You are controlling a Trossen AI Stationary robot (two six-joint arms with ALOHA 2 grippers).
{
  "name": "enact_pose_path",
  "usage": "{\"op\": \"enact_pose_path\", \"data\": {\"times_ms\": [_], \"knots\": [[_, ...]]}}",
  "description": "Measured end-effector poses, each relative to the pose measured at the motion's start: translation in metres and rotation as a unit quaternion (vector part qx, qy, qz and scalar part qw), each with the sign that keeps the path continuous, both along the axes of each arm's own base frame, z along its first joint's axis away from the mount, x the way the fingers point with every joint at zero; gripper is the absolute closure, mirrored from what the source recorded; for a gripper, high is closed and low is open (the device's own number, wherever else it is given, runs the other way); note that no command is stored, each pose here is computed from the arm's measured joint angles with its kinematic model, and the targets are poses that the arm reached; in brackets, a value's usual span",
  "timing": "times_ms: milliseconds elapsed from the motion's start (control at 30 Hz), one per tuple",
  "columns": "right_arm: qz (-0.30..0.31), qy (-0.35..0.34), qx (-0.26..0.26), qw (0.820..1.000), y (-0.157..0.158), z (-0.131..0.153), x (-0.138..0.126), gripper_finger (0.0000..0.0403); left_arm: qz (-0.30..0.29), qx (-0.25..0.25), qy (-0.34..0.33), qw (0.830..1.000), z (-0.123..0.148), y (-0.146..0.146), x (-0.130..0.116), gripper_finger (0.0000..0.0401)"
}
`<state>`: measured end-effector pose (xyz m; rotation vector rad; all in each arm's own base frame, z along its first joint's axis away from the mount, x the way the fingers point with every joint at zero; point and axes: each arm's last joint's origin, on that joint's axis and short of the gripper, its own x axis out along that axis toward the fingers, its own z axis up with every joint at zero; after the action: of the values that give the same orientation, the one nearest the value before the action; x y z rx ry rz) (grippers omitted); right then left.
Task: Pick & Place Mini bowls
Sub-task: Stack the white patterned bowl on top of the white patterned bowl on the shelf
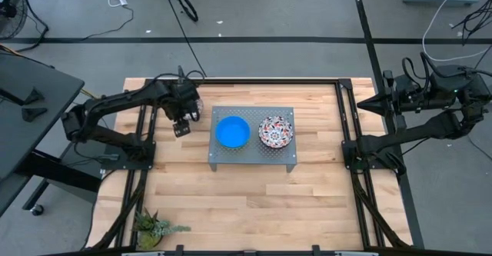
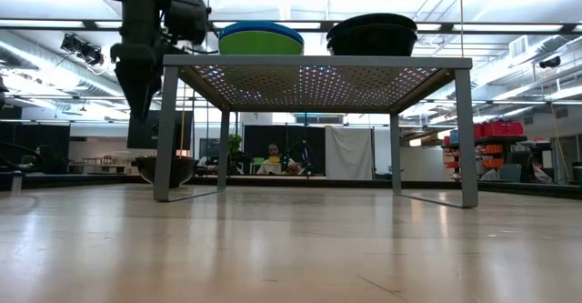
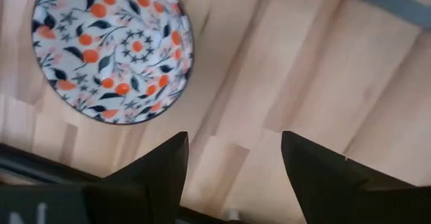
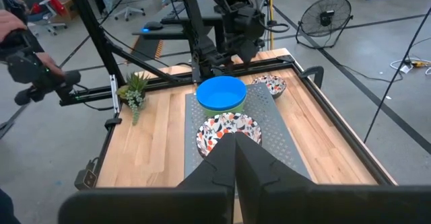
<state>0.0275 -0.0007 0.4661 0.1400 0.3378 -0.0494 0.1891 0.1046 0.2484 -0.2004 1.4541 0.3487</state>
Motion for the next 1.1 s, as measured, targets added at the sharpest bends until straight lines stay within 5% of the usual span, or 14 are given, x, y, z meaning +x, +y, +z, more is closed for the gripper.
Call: {"op": "enact_pose_path", "data": {"times_ms": [1100], "knots": [[0.0, 0.0, 0.0, 1.0, 0.0, 0.0, 0.0, 0.0396, -0.012, 0.0, 0.037, 0.999, -0.052, 0.039, 0.012, 0.0163]]}}
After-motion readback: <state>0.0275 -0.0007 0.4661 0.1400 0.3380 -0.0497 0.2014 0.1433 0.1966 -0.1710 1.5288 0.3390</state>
